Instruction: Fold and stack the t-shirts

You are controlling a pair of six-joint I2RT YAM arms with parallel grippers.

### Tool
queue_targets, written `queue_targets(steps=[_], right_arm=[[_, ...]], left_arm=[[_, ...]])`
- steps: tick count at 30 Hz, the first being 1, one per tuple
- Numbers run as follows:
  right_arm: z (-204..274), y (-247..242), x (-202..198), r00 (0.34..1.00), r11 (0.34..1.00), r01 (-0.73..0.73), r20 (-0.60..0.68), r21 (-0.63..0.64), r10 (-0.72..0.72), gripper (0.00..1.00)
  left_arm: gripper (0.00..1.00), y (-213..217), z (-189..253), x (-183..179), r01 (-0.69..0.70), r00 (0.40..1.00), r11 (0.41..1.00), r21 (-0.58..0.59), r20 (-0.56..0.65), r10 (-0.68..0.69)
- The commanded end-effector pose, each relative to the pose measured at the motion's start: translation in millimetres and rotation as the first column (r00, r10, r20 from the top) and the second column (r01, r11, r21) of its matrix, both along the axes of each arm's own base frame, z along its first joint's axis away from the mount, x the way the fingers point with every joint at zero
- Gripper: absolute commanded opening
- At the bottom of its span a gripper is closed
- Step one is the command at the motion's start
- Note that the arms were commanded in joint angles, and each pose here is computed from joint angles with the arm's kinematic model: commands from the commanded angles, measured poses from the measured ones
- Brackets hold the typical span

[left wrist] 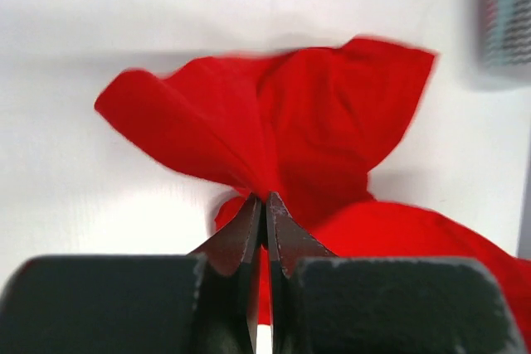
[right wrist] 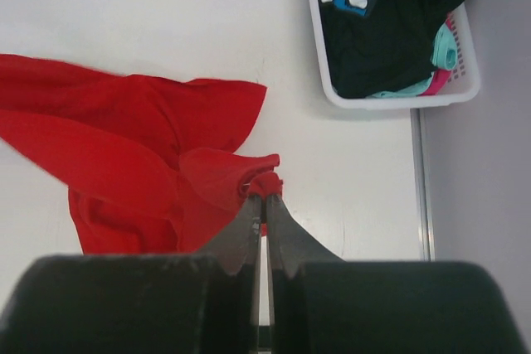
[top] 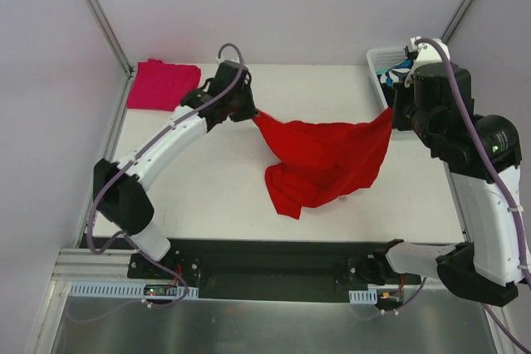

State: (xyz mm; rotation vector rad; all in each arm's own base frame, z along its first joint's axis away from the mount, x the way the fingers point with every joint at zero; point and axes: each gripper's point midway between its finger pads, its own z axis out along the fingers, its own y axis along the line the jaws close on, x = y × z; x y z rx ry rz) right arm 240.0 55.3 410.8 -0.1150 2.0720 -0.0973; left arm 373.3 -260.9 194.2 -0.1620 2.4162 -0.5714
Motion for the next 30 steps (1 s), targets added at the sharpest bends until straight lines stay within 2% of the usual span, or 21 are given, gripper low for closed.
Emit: queue_targets(steps=[1,6,12,16,20,27,30], right_arm=[[50.4,-2.0,16.2,0.989,0.999,0.005,0.15,0.047,-0.012,0.01],[67.2,6.5,20.8,0.983,0.991,-0.03,0.185,0.134,0.005,0.01],[105.9,15.4,33.5,0.957,0.97,-0.1,0.29,0.22,0.033,0.01],[122.7,33.1,41.6,0.928,0.928,-0.198,0.365,0.315,0.074,0.01],[116.8,46.9,39.7,0.931,0.896,-0.256,0.343,0.364,0.127,0.01],[113.0,39.5,30.9,0.934,0.903,-0.239,0.338,0.358,0.113,0.01],[106.9,39.0,32.4,0.94,0.907,-0.232,0.32,0.353,0.116,0.01]], left_arm=[[0.0,55.2,105.3,-20.4,-0.084,0.979,0.994,0.067,0.19,0.07],[0.0,86.7,174.0,-55.9,-0.123,0.941,0.992,0.028,0.319,0.107],[0.0,127.1,206.5,-89.3,-0.2,0.913,0.978,0.057,0.374,0.165],[0.0,134.0,196.0,-103.5,-0.205,0.93,0.976,0.07,0.326,0.172],[0.0,130.1,184.0,-113.0,-0.184,0.946,0.981,0.058,0.283,0.161],[0.0,125.9,183.9,-117.3,-0.157,0.953,0.986,0.053,0.27,0.137],[0.0,117.5,167.3,-114.7,-0.138,0.968,0.988,0.064,0.221,0.121]])
